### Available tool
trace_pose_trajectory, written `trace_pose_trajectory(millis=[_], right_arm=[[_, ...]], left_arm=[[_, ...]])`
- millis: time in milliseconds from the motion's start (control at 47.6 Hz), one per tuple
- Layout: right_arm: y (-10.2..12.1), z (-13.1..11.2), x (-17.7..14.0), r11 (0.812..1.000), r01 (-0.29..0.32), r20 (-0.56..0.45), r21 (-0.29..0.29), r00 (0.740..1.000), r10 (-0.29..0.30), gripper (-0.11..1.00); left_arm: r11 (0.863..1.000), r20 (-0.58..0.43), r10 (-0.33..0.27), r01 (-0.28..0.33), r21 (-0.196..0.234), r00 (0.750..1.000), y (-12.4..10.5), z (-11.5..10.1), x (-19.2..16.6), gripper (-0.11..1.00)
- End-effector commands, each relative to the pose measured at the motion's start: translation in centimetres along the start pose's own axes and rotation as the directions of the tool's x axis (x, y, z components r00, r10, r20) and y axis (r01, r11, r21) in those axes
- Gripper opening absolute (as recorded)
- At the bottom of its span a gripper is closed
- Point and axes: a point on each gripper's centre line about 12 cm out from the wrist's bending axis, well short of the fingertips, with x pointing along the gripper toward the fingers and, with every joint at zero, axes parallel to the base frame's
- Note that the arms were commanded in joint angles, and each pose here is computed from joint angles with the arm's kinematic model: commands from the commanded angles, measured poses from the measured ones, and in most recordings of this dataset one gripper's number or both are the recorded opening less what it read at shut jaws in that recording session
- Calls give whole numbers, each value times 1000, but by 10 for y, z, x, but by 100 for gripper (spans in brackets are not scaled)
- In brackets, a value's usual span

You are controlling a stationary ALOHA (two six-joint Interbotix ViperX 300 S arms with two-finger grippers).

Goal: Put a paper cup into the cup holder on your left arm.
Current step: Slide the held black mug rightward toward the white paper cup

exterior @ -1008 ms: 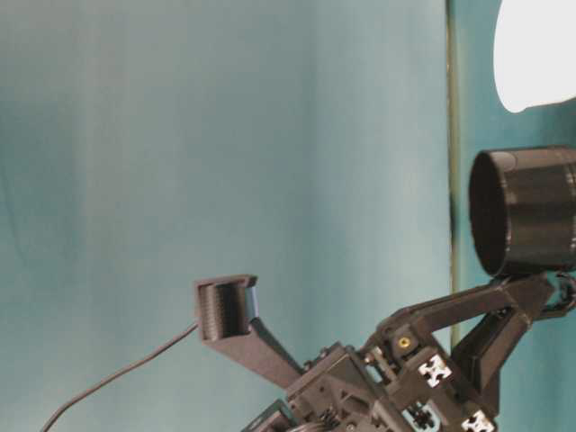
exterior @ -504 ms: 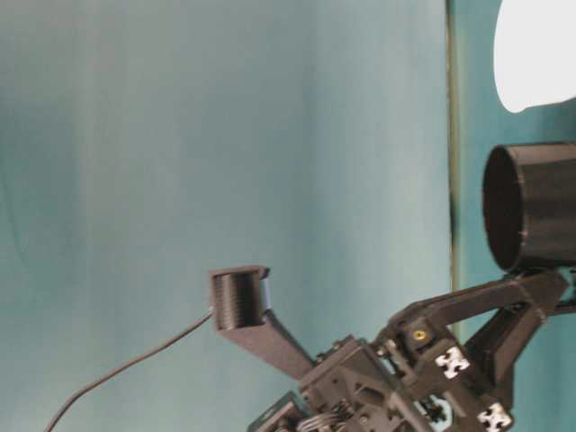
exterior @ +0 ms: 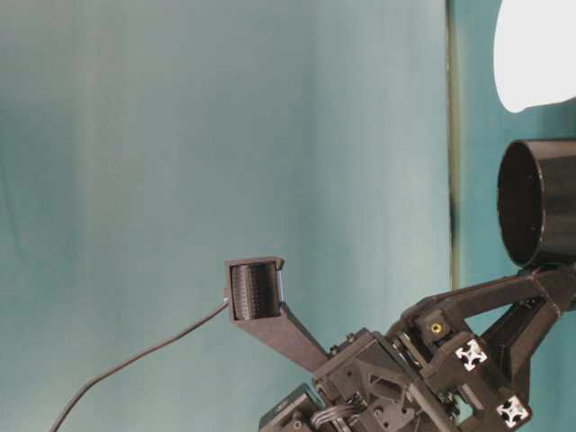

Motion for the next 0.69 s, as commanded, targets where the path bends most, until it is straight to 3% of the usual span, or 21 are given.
trace_pose_trajectory(millis=[0,672], right_arm=[[3,10,-3,1000,-11,32,8,999,10,-4],[3,10,-3,1000,-10,32,8,999,10,-4]], left_arm=[[1000,23,-3,3,7,1000,-1,7,1,29],[1000,15,-2,2,3,1000,-1,6,8,29]])
